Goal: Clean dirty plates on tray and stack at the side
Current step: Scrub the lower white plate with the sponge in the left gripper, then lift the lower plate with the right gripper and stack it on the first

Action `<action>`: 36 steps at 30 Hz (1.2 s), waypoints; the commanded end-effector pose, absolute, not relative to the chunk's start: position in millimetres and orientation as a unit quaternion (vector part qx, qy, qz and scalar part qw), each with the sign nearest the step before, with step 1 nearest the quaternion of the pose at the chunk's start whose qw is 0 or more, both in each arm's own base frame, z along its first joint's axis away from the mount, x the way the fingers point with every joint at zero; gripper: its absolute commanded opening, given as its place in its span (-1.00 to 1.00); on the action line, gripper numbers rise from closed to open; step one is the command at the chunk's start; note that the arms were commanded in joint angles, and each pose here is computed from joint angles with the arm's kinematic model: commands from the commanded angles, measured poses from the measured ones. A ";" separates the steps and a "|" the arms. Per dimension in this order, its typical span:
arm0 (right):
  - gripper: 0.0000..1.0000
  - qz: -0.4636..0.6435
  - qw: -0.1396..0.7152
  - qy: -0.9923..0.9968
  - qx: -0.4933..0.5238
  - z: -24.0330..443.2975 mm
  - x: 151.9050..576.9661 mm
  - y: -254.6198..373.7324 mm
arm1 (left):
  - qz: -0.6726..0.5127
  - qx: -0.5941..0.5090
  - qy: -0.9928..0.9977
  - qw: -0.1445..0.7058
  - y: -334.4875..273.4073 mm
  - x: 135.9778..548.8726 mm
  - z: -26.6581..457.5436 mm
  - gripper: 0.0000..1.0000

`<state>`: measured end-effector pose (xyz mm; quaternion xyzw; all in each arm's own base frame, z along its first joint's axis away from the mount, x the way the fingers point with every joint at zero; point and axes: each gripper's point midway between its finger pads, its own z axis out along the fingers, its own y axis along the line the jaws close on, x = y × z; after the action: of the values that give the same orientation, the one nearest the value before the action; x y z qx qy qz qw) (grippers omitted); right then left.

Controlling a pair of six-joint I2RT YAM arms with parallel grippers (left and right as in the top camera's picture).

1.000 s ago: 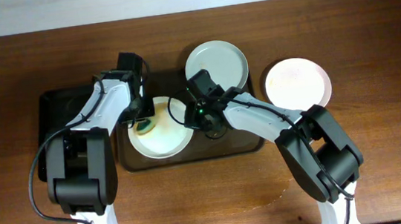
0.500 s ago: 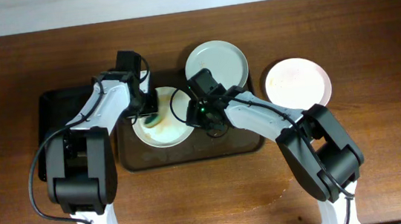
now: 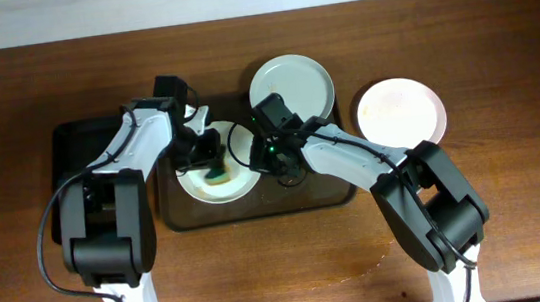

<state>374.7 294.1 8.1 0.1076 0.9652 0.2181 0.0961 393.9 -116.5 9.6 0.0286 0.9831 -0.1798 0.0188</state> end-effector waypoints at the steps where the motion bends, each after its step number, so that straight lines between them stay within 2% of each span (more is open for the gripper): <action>1: -0.92 0.206 0.098 0.968 0.108 2.2 376.8 288.5 | -0.237 -0.025 0.970 0.035 -124.5 412.0 10.4 -0.99; 3: -0.92 0.208 0.096 0.968 0.106 2.3 375.9 289.3 | -0.232 -0.042 0.970 0.067 -110.0 433.6 20.7 -0.99; 7: -0.92 0.224 0.099 0.966 0.078 5.6 376.4 295.9 | -0.225 -0.074 0.963 0.127 -69.6 479.1 80.4 -0.99; 11: -0.92 0.249 0.107 0.962 0.012 31.9 378.2 309.1 | -0.214 -0.102 0.961 0.141 -22.1 484.9 138.3 -0.99; 13: -0.92 0.234 0.126 0.964 -0.026 59.3 382.2 306.6 | -0.197 -0.112 0.965 0.133 2.7 476.6 143.1 -0.99; 15: -0.92 0.188 0.153 0.969 -0.043 87.7 387.8 293.1 | -0.159 -0.140 0.970 0.120 31.5 467.4 136.3 -0.99; 19: -0.92 0.019 0.230 0.971 -0.071 134.4 397.8 255.1 | -0.065 -0.167 0.977 0.115 75.5 459.1 127.8 -0.99; 21: -0.92 -0.088 0.286 0.951 -0.080 148.5 400.8 241.1 | -0.041 -0.170 0.978 0.114 83.4 457.6 126.4 -0.99; 25: -0.92 -0.221 0.383 0.892 -0.094 182.6 395.4 243.0 | -0.038 -0.171 0.978 0.116 84.8 458.5 126.3 -0.99; 31: -0.92 -0.334 0.502 0.793 -0.088 240.5 375.2 257.6 | -0.038 -0.170 0.978 0.117 84.1 459.3 126.5 -0.99; 36: -0.92 -0.370 0.561 0.737 -0.075 271.5 356.0 271.8 | -0.038 -0.170 0.978 0.117 84.1 459.3 126.5 -0.99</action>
<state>365.8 272.5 237.0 -0.1046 0.7879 -0.3305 0.5089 456.6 82.7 121.4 -0.1786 0.9770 -0.0446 0.1080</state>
